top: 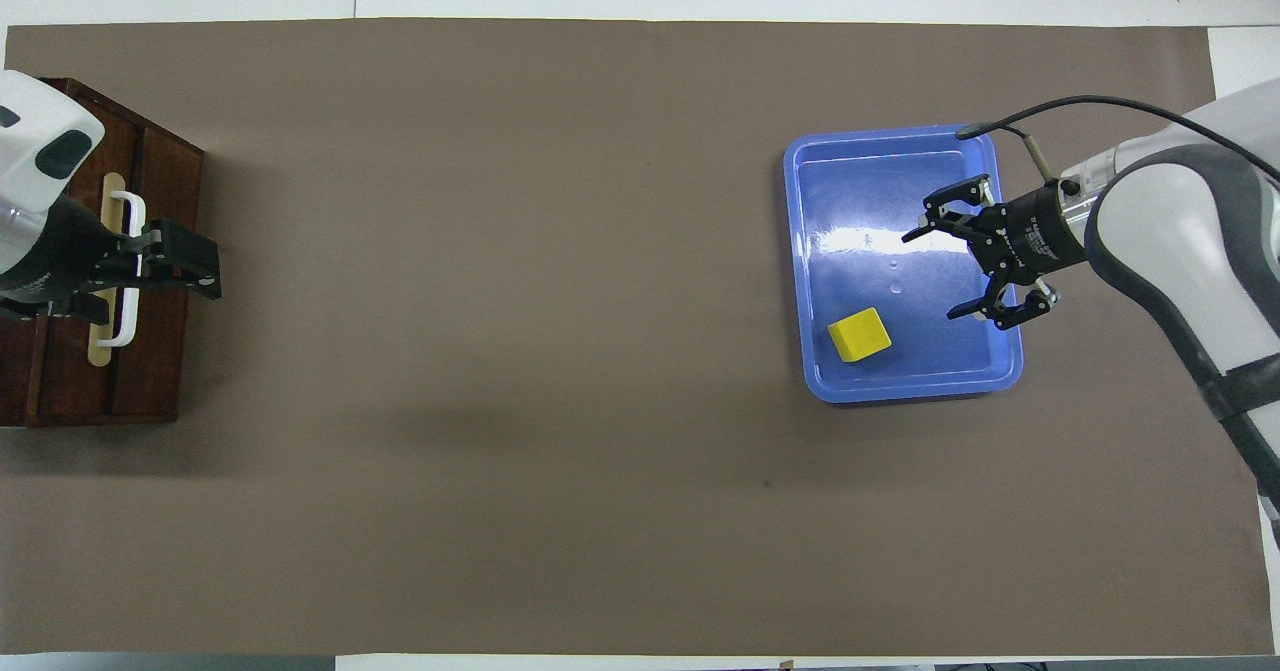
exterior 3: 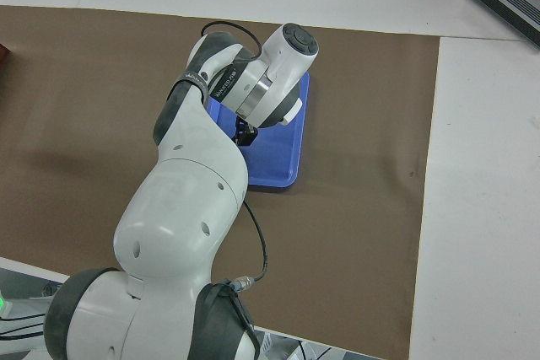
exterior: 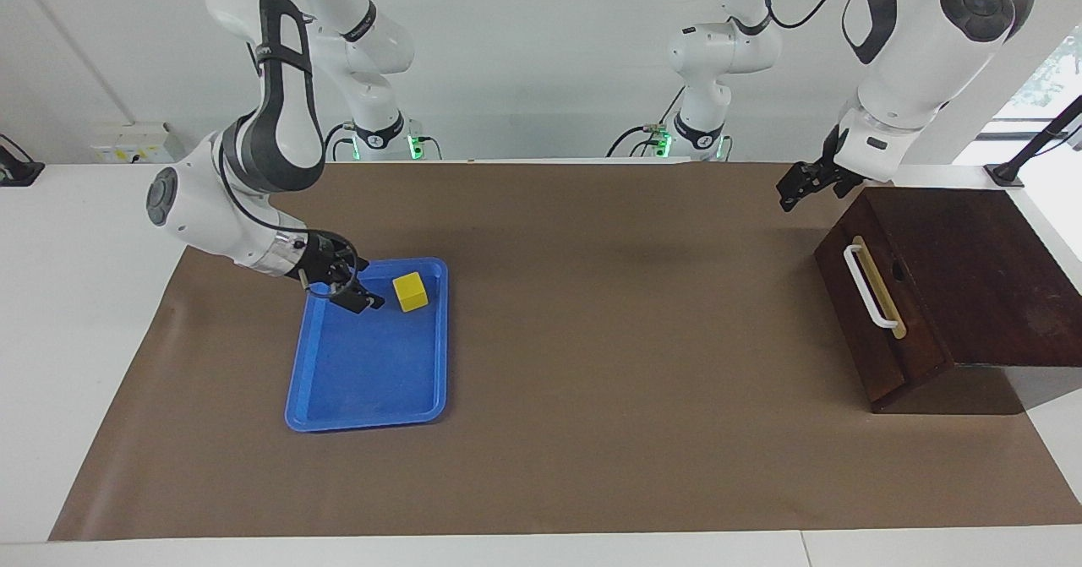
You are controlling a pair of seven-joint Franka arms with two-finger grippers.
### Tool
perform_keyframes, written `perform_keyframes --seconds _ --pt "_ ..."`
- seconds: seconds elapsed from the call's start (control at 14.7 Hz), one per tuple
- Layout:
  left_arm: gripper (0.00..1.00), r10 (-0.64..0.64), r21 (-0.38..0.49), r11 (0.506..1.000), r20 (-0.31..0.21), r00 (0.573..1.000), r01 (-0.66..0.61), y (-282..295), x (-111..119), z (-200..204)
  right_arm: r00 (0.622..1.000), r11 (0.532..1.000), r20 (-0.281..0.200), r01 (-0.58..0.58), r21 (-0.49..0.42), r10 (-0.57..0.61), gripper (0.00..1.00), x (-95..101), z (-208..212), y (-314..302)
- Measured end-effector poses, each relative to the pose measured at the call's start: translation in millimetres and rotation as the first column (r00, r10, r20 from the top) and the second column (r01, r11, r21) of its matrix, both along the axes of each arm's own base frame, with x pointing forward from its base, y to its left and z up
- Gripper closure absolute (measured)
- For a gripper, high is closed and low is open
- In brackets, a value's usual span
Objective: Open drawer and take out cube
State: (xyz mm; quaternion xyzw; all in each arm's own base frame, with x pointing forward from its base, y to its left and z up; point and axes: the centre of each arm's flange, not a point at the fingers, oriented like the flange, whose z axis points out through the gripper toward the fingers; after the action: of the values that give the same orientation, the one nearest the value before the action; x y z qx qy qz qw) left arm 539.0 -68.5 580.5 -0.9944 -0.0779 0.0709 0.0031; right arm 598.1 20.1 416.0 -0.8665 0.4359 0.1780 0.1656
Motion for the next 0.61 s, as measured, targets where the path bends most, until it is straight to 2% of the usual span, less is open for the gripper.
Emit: perform_keyframes --seconds 0.14,0.2,0.27,0.34,0.48,0.61 --pt "0.0 0.002 -0.051 0.999 -0.001 1.0 -0.002 -6.0 -3.1 2.4 0.976 0.977 0.074 -0.199 -0.071 0.204 0.0 3.9 35.3 0.2" --pt "0.0 -0.001 -0.056 0.998 -0.002 1.0 0.001 -6.6 -3.6 2.7 0.942 0.946 0.108 -0.304 -0.116 0.316 0.0 5.2 49.6 -0.2" --pt "0.0 -0.011 -0.058 0.998 -0.003 1.0 0.011 -6.5 -3.9 2.8 0.887 0.894 0.14 -0.415 -0.172 0.439 0.0 7.0 62.9 0.5" --pt "0.0 -0.025 -0.058 0.998 -0.002 1.0 0.025 -5.9 -4.2 3.1 0.814 0.825 0.166 -0.516 -0.23 0.556 0.0 9.2 76.5 2.0" --pt "0.0 -0.039 -0.057 0.998 0.001 0.999 0.039 -4.4 -4.2 4.2 0.692 0.715 0.2 -0.631 -0.301 0.694 0.0 13.3 100.1 4.7" --pt "0.0 -0.04 -0.058 0.998 0.003 0.999 0.04 -2.7 -4.1 4.7 0.628 0.657 0.205 -0.675 -0.336 0.75 0.0 13.8 120.1 3.7"
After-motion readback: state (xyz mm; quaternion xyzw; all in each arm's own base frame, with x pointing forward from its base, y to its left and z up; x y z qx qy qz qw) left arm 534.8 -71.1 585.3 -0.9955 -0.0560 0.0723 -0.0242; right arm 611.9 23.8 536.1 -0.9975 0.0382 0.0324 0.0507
